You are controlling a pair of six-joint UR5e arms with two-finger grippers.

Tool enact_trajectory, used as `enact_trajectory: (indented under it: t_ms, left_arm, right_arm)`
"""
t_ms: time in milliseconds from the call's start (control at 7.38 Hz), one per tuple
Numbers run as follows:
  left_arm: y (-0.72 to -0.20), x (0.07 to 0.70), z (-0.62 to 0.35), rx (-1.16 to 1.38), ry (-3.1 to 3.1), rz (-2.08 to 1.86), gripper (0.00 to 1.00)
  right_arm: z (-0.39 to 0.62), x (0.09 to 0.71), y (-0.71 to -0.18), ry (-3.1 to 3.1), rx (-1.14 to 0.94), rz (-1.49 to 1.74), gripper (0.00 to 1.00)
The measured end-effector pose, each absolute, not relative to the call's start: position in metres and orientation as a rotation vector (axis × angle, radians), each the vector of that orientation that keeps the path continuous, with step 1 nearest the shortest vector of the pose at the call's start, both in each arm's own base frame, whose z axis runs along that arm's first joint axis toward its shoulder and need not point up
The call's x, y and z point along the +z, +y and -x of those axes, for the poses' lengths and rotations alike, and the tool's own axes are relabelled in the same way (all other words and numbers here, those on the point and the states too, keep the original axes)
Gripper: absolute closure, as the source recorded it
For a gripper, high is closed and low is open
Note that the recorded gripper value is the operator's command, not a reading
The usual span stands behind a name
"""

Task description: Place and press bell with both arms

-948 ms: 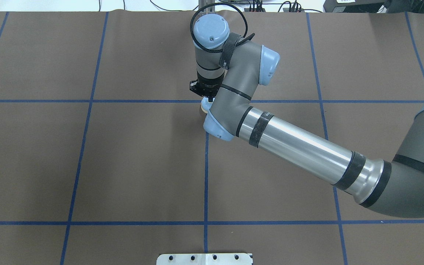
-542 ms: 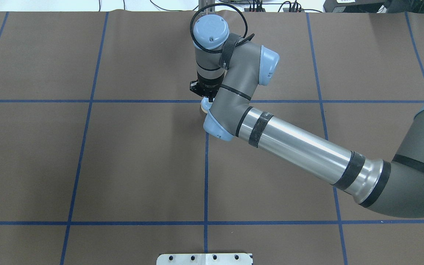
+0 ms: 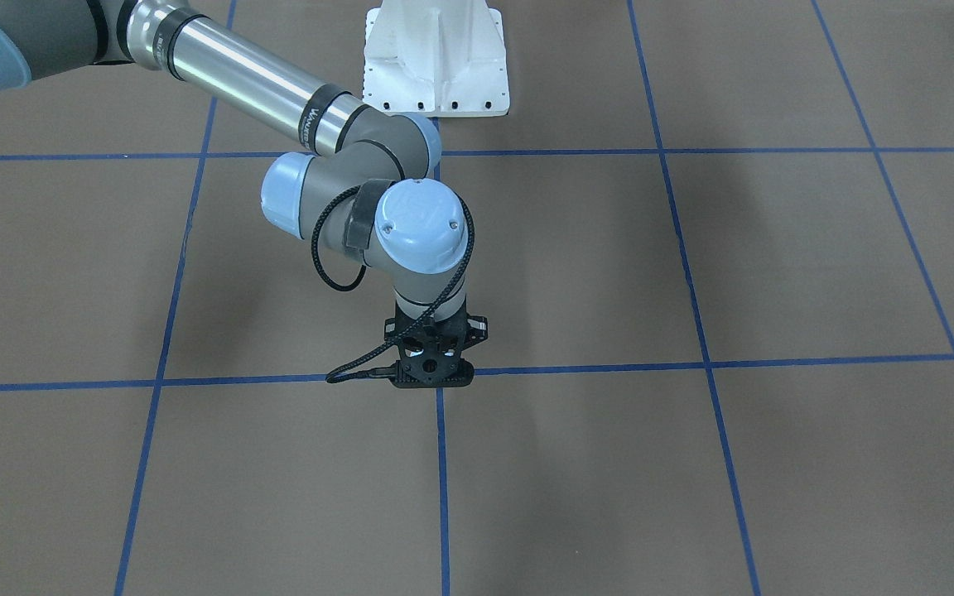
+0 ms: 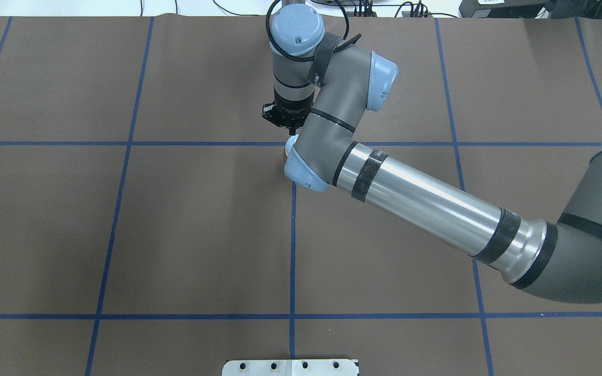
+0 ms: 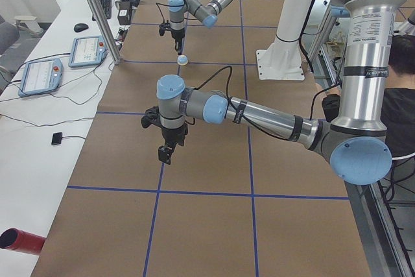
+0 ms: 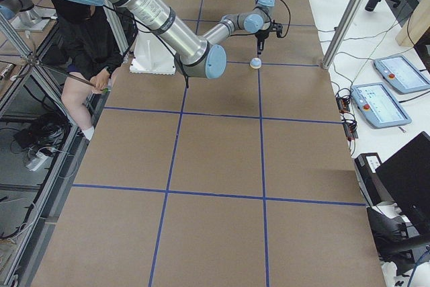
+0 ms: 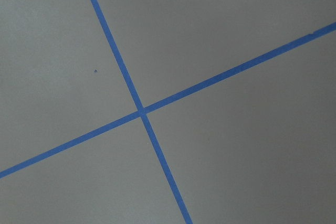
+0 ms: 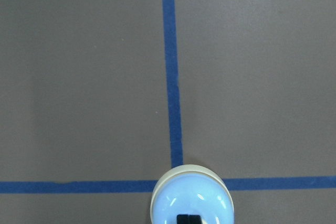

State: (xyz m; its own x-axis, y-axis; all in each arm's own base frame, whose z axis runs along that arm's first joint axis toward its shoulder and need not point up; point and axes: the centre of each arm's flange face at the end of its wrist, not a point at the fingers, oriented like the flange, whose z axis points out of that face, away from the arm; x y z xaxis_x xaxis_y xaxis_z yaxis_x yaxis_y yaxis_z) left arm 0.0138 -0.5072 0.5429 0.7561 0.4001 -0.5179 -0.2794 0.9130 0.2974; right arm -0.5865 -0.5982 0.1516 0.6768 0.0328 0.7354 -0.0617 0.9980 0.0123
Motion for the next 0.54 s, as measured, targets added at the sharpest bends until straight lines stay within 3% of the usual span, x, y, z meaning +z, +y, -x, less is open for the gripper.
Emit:
enact_trajectory:
  t_ms: [135,542]
  left_arm:
    - [-0.507,0.543,-0.014,0.374,0.611,-0.207,0.0]
    - [-0.503,0.546,-0.012,0.403,0.615,-0.208,0.0]
  right_arm:
    - [0.565,0.135,-0.598,-0.84,0.062,-0.029,0.0]
    - [0.442,0.162,-0.574,-0.826,0.04,-0.069,0.0]
